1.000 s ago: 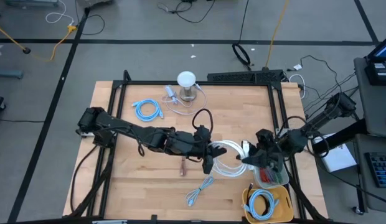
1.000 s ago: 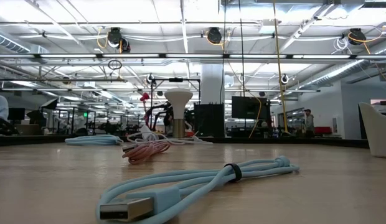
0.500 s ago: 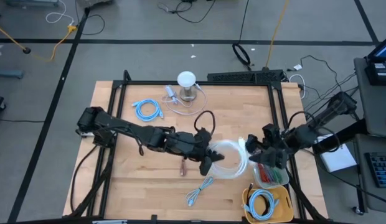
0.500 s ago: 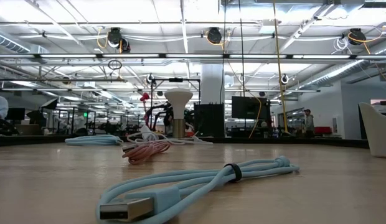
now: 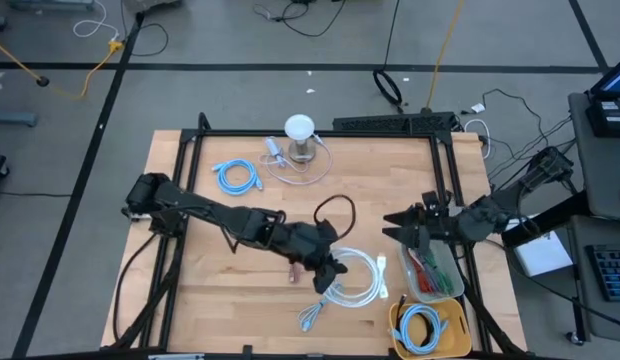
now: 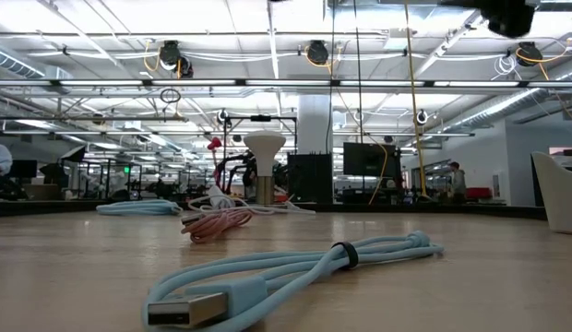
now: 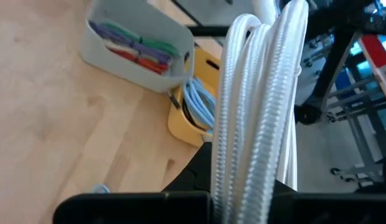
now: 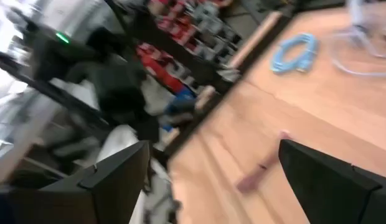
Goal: Pick & Place USB Port
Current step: Put the white HDMI cable into the yellow bin
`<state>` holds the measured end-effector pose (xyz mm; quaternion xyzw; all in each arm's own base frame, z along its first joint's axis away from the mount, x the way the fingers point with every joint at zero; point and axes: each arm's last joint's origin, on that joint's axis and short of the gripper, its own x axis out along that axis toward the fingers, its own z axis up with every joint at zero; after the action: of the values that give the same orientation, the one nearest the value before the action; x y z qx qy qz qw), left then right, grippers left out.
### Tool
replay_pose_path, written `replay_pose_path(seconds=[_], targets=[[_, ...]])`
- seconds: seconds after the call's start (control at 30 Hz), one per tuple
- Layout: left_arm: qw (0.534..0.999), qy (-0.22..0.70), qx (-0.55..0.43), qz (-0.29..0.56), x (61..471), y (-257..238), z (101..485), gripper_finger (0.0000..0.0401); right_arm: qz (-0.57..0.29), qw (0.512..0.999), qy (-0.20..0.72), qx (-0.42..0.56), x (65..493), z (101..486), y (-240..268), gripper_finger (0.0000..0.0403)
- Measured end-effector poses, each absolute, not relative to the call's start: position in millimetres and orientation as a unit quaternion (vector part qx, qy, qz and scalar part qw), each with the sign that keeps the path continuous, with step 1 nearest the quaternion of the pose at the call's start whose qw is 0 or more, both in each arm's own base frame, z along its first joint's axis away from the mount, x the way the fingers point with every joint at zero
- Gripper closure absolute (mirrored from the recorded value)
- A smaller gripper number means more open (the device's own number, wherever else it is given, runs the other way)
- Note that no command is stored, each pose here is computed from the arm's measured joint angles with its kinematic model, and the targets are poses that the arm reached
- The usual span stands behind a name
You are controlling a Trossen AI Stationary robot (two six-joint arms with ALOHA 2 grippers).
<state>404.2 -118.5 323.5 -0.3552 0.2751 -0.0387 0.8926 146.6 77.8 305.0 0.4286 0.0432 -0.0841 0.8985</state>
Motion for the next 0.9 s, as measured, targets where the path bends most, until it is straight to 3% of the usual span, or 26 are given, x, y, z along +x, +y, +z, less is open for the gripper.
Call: replay_pose_path(seconds=[0.1,0.33,0.43,0.57,0.9], targets=[[0.889,0.286,-0.353,-0.051,413,-113,314,0.0397,-0.093,0.893,0.059,0.436,146,301,77,0.0050],[0.860,0.414,-0.283,-0.090,433,-121,283,0.0397,-0.043,0.887,0.091,0.450,146,301,81,0.0050],[0.853,0.456,-0.237,-0.094,444,-125,286,0.0397,-0.020,0.881,0.108,0.460,146,300,83,0.0051],[0.868,0.445,-0.193,-0.106,462,-124,305,0.0397,0.019,0.870,0.137,0.473,147,299,87,0.0051],[0.882,0.436,-0.165,-0.064,469,-99,329,0.0397,0.053,0.863,0.170,0.473,161,291,101,0.0051]])
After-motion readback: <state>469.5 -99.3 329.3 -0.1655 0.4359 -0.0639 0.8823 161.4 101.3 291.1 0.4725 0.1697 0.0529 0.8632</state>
